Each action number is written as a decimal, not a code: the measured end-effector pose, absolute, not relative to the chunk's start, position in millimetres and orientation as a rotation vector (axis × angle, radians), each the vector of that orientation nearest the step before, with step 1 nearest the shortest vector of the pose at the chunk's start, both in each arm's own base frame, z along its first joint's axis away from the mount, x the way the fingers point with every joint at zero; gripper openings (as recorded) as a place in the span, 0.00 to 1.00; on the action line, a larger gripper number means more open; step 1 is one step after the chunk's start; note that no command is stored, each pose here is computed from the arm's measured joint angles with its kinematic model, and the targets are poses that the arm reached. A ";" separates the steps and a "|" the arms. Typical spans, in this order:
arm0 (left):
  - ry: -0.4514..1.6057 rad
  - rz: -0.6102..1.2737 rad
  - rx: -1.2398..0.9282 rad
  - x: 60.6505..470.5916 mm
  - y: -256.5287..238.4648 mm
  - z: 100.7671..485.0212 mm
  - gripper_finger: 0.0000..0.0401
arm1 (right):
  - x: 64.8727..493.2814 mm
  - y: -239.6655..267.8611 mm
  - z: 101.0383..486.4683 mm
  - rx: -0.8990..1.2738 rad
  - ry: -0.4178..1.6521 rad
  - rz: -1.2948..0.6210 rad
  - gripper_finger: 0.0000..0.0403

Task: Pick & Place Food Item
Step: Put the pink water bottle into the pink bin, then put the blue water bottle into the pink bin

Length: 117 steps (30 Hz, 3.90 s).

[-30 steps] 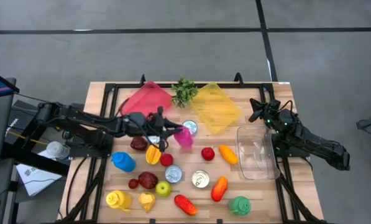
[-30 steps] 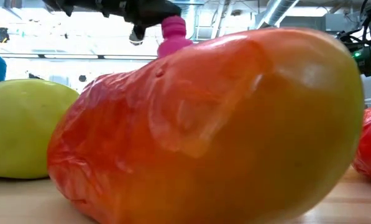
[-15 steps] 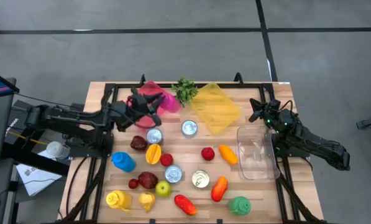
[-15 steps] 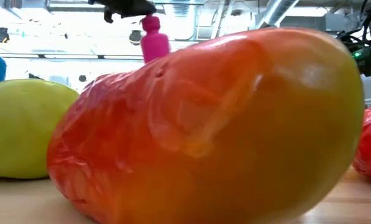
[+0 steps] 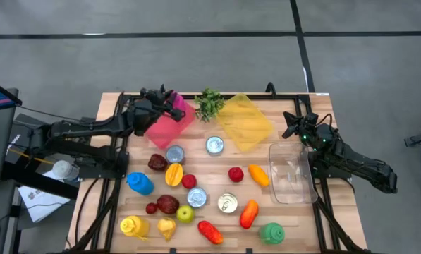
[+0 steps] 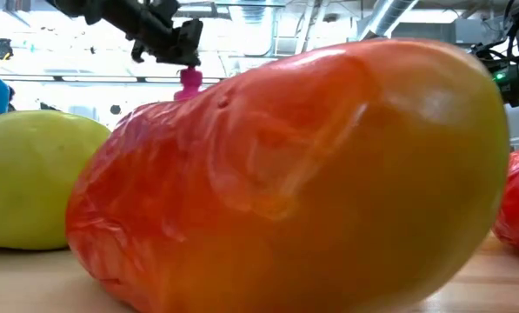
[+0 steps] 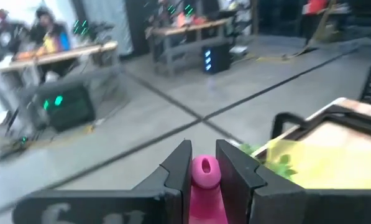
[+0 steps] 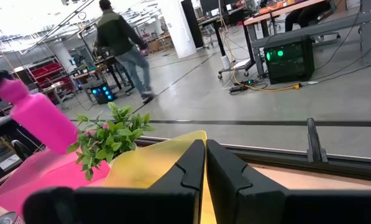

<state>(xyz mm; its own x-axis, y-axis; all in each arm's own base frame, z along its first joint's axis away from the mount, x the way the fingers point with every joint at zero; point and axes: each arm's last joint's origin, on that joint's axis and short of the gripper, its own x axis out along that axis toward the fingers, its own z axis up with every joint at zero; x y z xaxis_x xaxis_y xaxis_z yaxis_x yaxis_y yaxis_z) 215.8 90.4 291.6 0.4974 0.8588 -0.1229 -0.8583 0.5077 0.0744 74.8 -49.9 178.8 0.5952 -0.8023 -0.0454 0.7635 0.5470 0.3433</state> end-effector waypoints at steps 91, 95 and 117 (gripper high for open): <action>0.909 0.209 -0.290 145.4 -78.4 335.2 0.65 | 74.7 -49.9 178.8 0.346 -0.122 -0.931 0.03; 0.993 0.174 -0.331 139.6 -84.2 331.7 0.63 | 74.7 -49.9 178.8 0.346 -0.123 -0.931 0.03; 1.190 0.176 -0.328 114.4 -83.0 321.6 0.58 | 74.7 -49.9 178.7 0.346 -0.122 -0.932 0.03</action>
